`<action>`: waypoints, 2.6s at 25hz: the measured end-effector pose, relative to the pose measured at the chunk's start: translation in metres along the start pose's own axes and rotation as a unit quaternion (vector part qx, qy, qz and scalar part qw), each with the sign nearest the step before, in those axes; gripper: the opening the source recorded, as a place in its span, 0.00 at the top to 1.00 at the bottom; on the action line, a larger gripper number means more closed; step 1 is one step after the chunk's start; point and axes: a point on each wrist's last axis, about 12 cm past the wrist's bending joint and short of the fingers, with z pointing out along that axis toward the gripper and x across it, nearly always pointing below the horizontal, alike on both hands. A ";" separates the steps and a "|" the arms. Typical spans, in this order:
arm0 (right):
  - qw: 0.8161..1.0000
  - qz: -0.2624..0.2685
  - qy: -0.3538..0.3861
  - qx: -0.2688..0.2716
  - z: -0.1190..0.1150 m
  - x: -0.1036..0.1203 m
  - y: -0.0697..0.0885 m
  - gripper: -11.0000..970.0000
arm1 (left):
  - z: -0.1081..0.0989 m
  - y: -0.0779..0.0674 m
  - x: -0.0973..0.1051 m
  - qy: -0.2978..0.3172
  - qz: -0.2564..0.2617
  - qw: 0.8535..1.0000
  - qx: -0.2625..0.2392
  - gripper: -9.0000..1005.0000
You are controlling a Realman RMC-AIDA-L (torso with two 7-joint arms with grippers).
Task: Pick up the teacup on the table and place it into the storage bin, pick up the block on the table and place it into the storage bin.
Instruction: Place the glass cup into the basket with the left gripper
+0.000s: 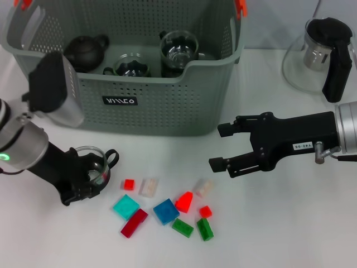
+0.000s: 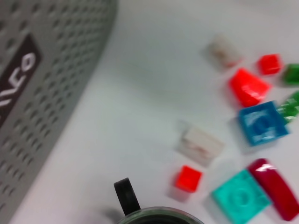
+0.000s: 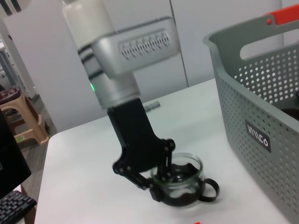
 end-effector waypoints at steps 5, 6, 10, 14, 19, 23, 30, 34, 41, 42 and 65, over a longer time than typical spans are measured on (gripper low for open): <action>1.000 -0.002 0.001 0.001 -0.001 0.000 -0.001 0.03 | -0.032 -0.009 -0.003 -0.017 -0.007 1.000 0.012 0.94; 1.000 -0.003 0.001 0.001 -0.001 0.000 -0.001 0.03 | -0.039 -0.011 -0.003 -0.026 -0.011 0.999 0.016 0.94; 1.000 -0.006 0.002 0.000 -0.002 0.000 -0.001 0.03 | -0.068 -0.014 -0.014 -0.081 -0.036 0.996 0.015 0.94; 1.000 -0.007 0.003 0.000 -0.003 0.000 -0.001 0.03 | -0.092 -0.017 -0.036 -0.151 -0.048 0.987 0.024 0.94; 1.000 -0.001 0.005 -0.001 -0.003 -0.001 -0.001 0.03 | -0.128 -0.009 -0.063 -0.227 -0.046 0.972 0.031 0.94; 1.000 -0.001 0.004 -0.001 -0.004 -0.001 -0.001 0.03 | -0.149 0.014 -0.079 -0.257 -0.053 0.965 -0.019 0.94; 1.000 0.012 0.000 0.001 -0.005 -0.001 -0.002 0.03 | -0.129 0.072 -0.109 -0.263 -0.099 0.954 -0.104 0.94; 1.000 0.016 0.000 0.001 -0.005 -0.001 -0.002 0.03 | -0.091 0.095 -0.123 -0.215 -0.115 0.959 -0.145 0.94; 1.000 0.019 0.002 -0.001 -0.004 -0.001 -0.002 0.03 | -0.059 0.105 -0.136 -0.168 -0.110 0.960 -0.193 0.94; 1.000 0.019 0.002 -0.002 -0.004 -0.001 -0.002 0.03 | -0.056 0.106 -0.137 -0.164 -0.109 0.960 -0.201 0.94; 1.000 0.018 0.001 -0.004 -0.001 -0.002 -0.001 0.03 | -0.001 0.104 -0.141 -0.091 -0.064 0.954 -0.279 0.94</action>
